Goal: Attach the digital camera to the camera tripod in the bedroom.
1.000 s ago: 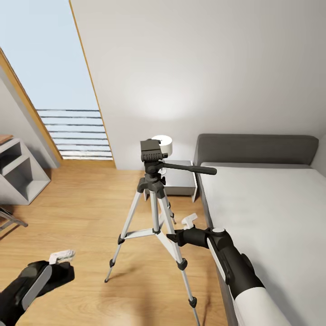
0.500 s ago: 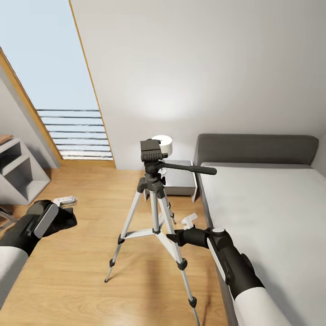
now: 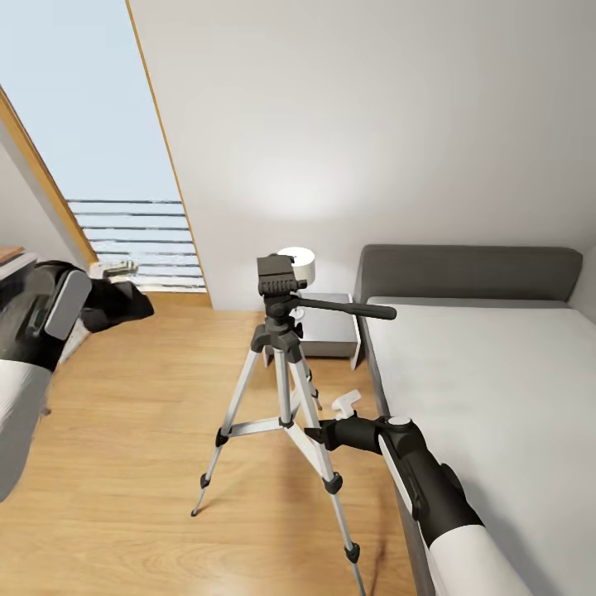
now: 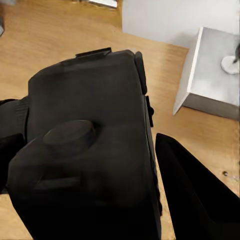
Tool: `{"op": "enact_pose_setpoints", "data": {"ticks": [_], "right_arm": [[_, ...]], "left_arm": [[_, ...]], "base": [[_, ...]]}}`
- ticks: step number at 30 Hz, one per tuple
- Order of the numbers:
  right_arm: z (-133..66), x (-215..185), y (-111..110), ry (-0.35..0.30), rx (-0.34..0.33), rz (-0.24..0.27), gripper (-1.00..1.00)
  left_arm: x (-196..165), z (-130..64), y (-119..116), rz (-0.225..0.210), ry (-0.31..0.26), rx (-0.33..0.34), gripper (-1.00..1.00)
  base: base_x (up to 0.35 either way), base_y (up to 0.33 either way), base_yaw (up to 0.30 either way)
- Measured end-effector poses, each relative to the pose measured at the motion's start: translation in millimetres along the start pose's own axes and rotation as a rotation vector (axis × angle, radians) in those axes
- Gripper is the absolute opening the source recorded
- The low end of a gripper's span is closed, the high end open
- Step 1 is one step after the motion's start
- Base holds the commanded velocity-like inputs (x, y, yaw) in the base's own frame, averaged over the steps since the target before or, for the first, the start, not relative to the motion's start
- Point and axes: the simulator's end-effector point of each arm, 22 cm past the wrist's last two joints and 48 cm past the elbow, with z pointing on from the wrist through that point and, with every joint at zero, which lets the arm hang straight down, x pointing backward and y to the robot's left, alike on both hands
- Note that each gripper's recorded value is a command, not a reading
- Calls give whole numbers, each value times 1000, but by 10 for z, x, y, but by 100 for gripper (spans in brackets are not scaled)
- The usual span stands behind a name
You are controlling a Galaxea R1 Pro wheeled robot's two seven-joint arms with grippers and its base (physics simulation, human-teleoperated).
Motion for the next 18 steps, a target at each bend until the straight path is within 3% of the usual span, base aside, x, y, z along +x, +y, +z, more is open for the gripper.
{"op": "enact_pose_setpoints", "data": {"ticks": [4, 8, 12, 13, 14, 15, 16, 18], "right_arm": [[1, -1, -3, 0, 1, 1, -100], [1, 0, -3, 0, 1, 1, -100], [1, 0, -3, 0, 1, 2, -100], [1, 0, -3, 0, 1, 2, -100], [-1, 1, -6, 0, 1, 1, -100], [-2, 1, -6, 0, 1, 2, -100], [-1, 0, -6, 0, 1, 2, -100], [-1, 0, -6, 0, 1, 2, -100]], "left_arm": [[-632, -312, -133, -9, -100, 32, -100], [-1008, -533, -294, -20, -161, 72, -100], [-1189, -711, -839, -46, -185, 226, -100], [-1212, -776, -1050, -50, -188, 288, -100], [-1283, -992, -1501, -54, -211, 437, -100], [-1324, -1114, -1673, -58, -226, 502, -100], [-1344, -1118, -1639, -38, -238, 478, -100], [-1415, -1276, -1778, -37, -267, 539, -100]], "base": [[0, 0, 0], [0, 0, 0], [0, 0, 0], [0, 0, 0], [0, 0, 0], [0, 0, 0], [0, 0, 0], [0, 0, 0]]}}
